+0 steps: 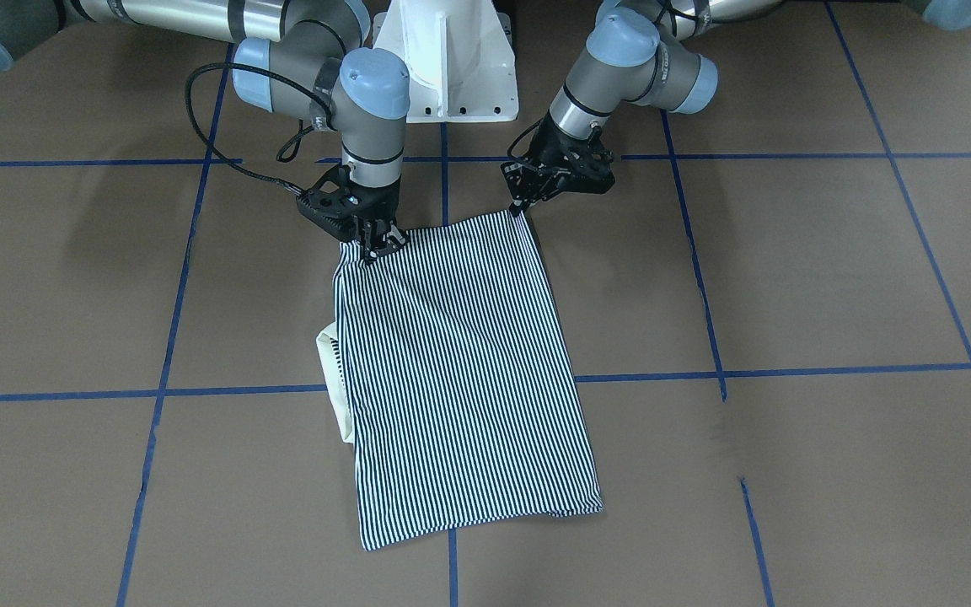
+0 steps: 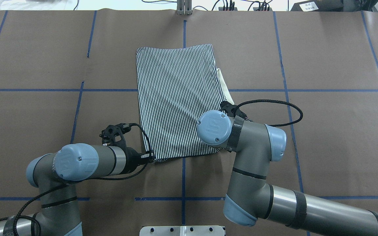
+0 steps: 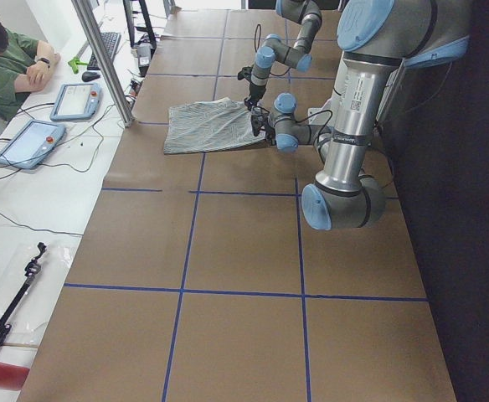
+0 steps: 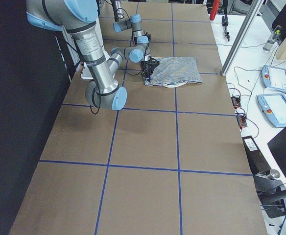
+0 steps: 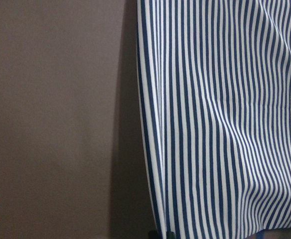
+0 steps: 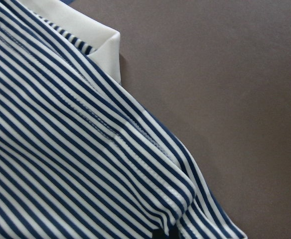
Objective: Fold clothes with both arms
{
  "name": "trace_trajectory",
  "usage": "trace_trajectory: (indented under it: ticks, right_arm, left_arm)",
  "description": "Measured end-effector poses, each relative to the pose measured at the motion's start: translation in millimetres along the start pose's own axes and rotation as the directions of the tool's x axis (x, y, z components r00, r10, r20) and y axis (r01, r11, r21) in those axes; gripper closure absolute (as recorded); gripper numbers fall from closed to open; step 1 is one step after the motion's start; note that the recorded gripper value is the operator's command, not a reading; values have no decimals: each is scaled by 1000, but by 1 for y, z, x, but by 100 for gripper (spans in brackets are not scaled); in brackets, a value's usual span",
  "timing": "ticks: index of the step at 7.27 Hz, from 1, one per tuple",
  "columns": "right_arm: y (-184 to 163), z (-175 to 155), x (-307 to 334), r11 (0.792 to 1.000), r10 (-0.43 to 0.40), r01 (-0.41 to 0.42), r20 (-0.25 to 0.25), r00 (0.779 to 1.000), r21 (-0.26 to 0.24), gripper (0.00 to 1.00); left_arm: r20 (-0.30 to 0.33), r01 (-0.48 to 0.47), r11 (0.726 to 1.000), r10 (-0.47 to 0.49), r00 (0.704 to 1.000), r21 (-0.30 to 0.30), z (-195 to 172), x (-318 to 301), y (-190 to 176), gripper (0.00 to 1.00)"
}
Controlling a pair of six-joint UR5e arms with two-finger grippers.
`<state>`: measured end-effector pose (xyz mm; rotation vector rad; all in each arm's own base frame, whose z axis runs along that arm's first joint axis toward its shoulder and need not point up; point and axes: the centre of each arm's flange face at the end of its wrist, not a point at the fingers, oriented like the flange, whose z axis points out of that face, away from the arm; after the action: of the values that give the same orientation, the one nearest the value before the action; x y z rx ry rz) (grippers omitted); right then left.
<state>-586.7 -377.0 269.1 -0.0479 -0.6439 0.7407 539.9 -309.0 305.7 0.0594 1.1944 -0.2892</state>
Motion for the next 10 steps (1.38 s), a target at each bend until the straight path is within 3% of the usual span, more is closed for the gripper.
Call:
trace_trajectory:
  ticks: [4, 8, 10]
  right_arm:
    - [1, -22, 1, 1000, -2, 2, 8, 1000, -7, 100]
    - [18, -159, 49, 997, -29, 31, 22, 999, -71, 100]
    - [26, -188, 68, 995, -48, 50, 17, 999, -85, 100]
  left_arm:
    - [-26, -12, 1000, 11, 1000, -14, -23, 8, 4, 100]
    - [7, -24, 996, 25, 1000, -89, -157, 56, 28, 100]
    - [40, -19, 993, 24, 999, -114, -201, 73, 37, 100]
